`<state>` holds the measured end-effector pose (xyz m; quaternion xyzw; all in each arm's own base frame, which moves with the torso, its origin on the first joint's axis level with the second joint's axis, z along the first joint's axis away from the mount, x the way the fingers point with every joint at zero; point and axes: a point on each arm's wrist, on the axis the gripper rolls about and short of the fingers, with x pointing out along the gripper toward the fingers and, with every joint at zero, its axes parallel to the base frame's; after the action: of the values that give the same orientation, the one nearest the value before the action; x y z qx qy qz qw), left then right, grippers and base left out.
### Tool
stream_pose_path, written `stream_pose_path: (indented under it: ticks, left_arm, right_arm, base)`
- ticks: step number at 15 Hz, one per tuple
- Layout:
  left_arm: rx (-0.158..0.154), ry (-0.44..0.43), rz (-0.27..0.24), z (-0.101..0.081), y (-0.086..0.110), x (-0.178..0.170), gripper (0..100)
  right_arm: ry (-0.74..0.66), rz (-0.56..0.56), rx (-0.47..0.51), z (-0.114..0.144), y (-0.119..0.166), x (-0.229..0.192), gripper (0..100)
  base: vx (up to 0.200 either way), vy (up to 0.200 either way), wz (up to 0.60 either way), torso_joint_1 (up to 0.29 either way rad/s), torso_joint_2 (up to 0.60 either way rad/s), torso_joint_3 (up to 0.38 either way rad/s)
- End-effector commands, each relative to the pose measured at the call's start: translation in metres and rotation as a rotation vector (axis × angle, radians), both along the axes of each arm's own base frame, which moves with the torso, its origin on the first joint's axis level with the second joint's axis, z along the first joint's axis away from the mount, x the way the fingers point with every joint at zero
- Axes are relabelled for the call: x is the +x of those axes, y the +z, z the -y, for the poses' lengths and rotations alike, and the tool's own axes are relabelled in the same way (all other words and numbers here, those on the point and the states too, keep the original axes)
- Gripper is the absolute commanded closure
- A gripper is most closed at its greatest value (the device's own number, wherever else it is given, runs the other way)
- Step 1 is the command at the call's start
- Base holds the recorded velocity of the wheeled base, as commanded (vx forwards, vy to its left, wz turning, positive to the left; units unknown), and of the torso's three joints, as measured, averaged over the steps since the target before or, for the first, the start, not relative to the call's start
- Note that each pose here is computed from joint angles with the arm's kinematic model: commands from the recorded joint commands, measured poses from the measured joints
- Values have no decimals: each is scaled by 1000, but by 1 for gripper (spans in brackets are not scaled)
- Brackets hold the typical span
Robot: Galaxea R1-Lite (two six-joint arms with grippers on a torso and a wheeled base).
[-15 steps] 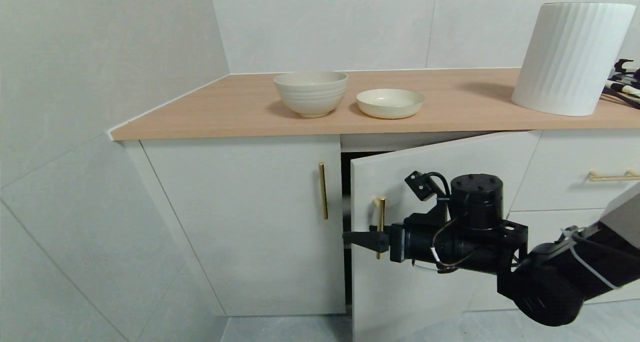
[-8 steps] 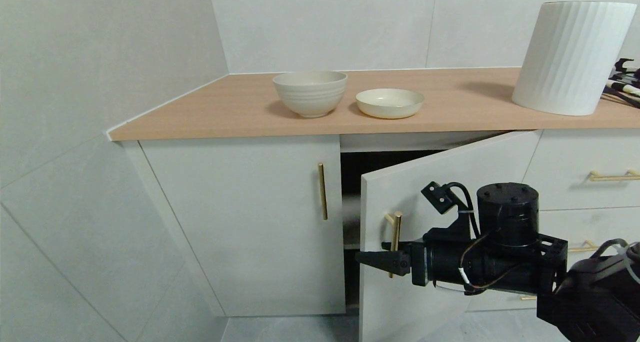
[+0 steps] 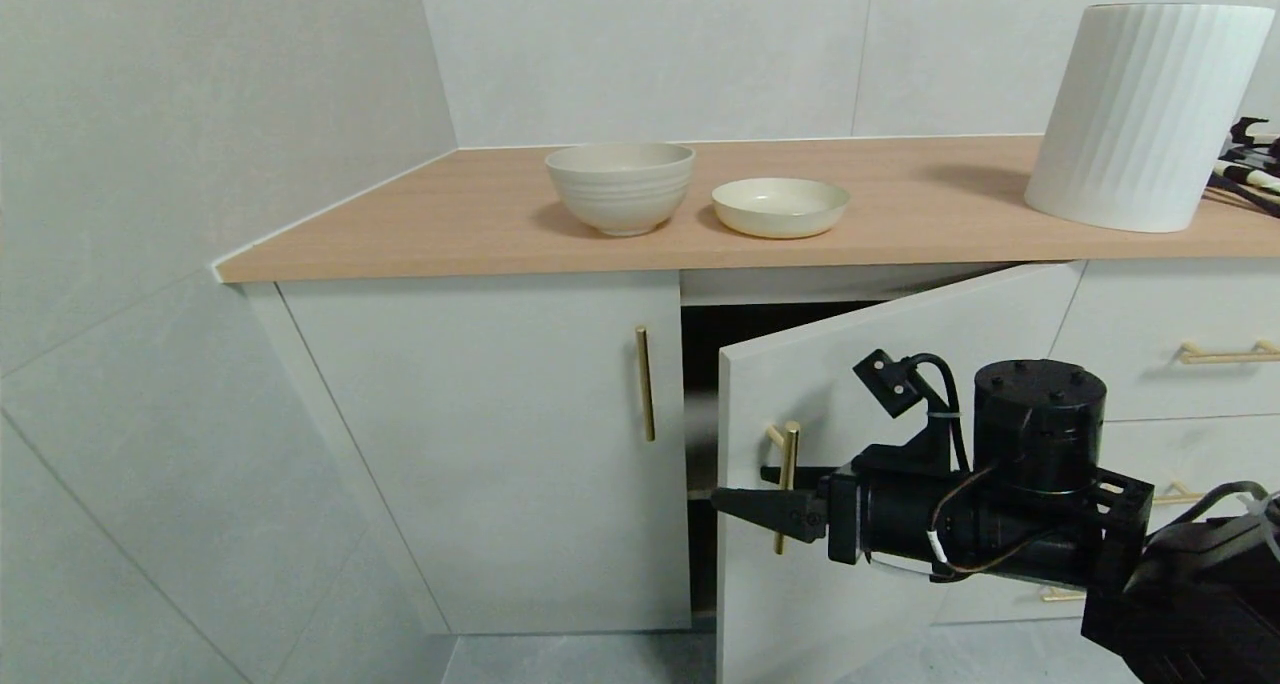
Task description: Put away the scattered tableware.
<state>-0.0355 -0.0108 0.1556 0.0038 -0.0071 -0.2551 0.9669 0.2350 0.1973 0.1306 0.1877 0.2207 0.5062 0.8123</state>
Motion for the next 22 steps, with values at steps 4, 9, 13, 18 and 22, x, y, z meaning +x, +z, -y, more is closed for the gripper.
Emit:
stream_pose_path:
  ticks: [4,9,13,18,22]
  left_arm:
    - [-35,-286,-309,10,76,149,0]
    - [-59,-410,-540,45,20,238,0]
    - [-89,-374,-595,56,-5,260,0]
    - [-105,-387,-616,70,-9,261,100]
    - [-104,-406,-602,75,-5,262,100]
  right_arm:
    - [2,11,7,0,3,-1,0]
    - [3,17,8,1,4,-2,0]
    - [15,17,7,-2,3,-5,0]
    - [17,13,4,-2,2,-5,0]
    - [17,8,0,-2,0,-5,0]
  base:
    - [0,0,0,0,0,0]
    - [0,0,0,0,0,0]
    - [0,0,0,0,0,0]
    - [0,0,0,0,0,0]
    - [0,0,0,0,0,0]
